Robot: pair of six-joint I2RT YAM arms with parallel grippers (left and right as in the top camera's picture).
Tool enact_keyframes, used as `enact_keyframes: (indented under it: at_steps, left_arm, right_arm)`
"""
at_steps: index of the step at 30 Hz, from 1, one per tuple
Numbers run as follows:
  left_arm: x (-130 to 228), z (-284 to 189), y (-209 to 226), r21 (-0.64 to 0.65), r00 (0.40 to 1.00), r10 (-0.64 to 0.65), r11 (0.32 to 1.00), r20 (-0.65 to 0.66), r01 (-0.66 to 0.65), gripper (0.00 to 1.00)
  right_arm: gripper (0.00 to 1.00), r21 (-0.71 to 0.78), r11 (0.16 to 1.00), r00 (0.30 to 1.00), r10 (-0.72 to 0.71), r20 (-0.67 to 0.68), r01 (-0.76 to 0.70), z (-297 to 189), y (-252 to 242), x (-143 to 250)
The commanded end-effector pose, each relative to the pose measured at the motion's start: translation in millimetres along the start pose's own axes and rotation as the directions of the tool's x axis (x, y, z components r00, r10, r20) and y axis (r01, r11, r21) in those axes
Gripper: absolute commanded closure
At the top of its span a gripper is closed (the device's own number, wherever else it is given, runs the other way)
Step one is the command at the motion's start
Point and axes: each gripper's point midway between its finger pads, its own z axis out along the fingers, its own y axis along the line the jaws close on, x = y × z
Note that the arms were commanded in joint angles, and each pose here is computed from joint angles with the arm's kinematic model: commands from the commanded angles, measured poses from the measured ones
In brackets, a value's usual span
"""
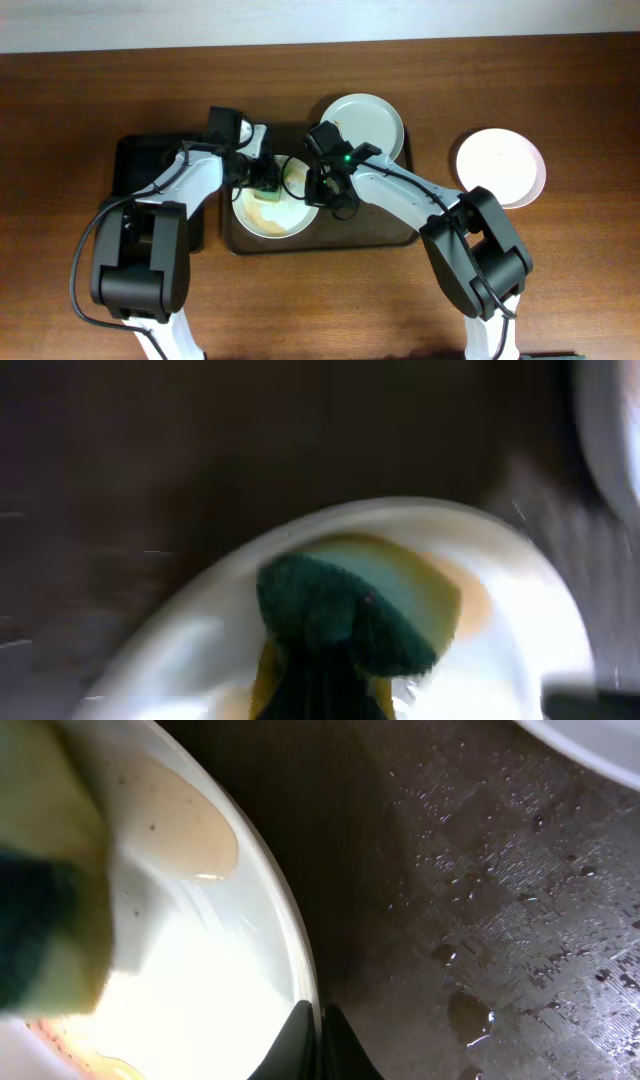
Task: Clean dirty plates on tray and stack at the side
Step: 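Scrub the pale plate with the sponge in the left gripper, then lift the pale plate with the right gripper and stack it on the pink plate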
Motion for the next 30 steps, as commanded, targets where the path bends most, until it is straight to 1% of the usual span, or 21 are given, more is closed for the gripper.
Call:
enact_keyframes:
  at_steps: [1, 3, 4, 5, 6, 8, 11, 12, 13, 14, 16, 17, 19, 21, 22, 26, 28, 30]
  left_arm:
    - [-9, -7, 67, -0.207, 0.937, -0.338, 0.914, 0.083, 0.348, 0.99]
    - [-36, -28, 47, -0.112, 0.936, -0.342, 0.930, 0.084, 0.350, 0.99]
    - [-50, -44, 37, -0.091, 0.942, -0.323, 0.939, 0.088, 0.331, 1.00]
    - [-61, -61, 29, -0.083, 0.945, -0.315, 0.943, 0.088, 0.322, 0.99]
    - [-71, -82, 19, -0.077, 0.963, -0.261, 0.961, 0.072, 0.267, 0.99]
    - [-76, -95, 14, -0.082, 0.971, -0.230, 0.969, 0.063, 0.235, 0.99]
    - [-76, -98, 12, -0.085, 0.977, -0.205, 0.974, 0.056, 0.210, 1.00]
    - [-76, -98, 12, -0.086, 0.978, -0.200, 0.975, 0.055, 0.204, 1.00]
    - [-76, -98, 12, -0.086, 0.978, -0.199, 0.975, 0.055, 0.204, 0.99]
    - [-76, -98, 14, -0.094, 0.978, -0.199, 0.975, 0.057, 0.203, 0.99]
    - [-76, -99, 16, -0.104, 0.978, -0.199, 0.973, 0.058, 0.204, 1.00]
    - [-76, -99, 16, -0.106, 0.978, -0.199, 0.973, 0.059, 0.205, 1.00]
    - [-76, -99, 18, -0.119, 0.978, -0.199, 0.972, 0.063, 0.205, 0.99]
    - [-76, -99, 18, -0.119, 0.978, -0.198, 0.972, 0.063, 0.205, 0.99]
    - [-76, -99, 18, -0.119, 0.978, -0.199, 0.972, 0.063, 0.205, 1.00]
    - [-77, -102, 26, -0.126, 0.975, -0.213, 0.967, 0.072, 0.220, 0.99]
    - [-79, -105, 36, -0.130, 0.970, -0.230, 0.962, 0.084, 0.240, 0.99]
    - [-79, -109, 46, -0.135, 0.964, -0.249, 0.956, 0.091, 0.260, 1.00]
  right_arm:
    - [0.96, 0.019, 1.000, 1.000, 0.011, -0.027, -0.011, 8, -6, 6]
    - [0.96, 0.013, 1.000, 0.999, 0.013, -0.042, -0.012, 8, -5, 9]
    - [0.96, 0.014, 1.000, 0.999, 0.013, -0.042, -0.013, 7, -6, 9]
    - [0.96, 0.015, 1.000, 0.999, 0.013, -0.042, -0.012, 8, -6, 9]
    - [0.95, 0.021, 1.000, 0.999, 0.014, -0.043, -0.014, 9, -7, 10]
    - [0.94, 0.025, 1.000, 0.999, 0.017, -0.051, -0.015, 14, -9, 11]
    - [0.80, 0.003, 1.000, 0.998, 0.017, -0.063, -0.016, 20, -6, 12]
    - [0.77, 0.001, 1.000, 0.998, 0.016, -0.061, -0.016, 20, -5, 12]
    - [0.80, -0.009, 1.000, 0.998, 0.015, -0.066, -0.016, 20, -4, 12]
    - [0.96, -0.039, 0.999, 0.996, -0.011, -0.087, 0.008, 19, 1, 15]
    - [0.96, -0.079, 0.996, 0.991, -0.052, -0.119, 0.043, 8, 5, 16]
    - [0.96, -0.074, 0.995, 0.991, -0.077, -0.113, 0.069, -6, 3, 11]
    - [0.96, 0.027, 0.996, 0.996, -0.086, -0.028, 0.087, -42, -10, -6]
    - [0.96, 0.093, 0.990, 0.994, -0.109, 0.024, 0.106, -63, -19, -13]
    - [0.96, 0.172, 0.980, 0.991, -0.115, 0.068, 0.101, -80, -31, -17]
    - [0.96, 0.322, 0.943, 0.982, -0.133, 0.131, 0.084, -109, -57, -22]
    - [0.96, 0.383, 0.920, 0.971, -0.160, 0.175, 0.083, -122, -63, -26]
    - [0.96, 0.465, 0.881, 0.947, -0.220, 0.235, 0.090, -138, -63, -30]
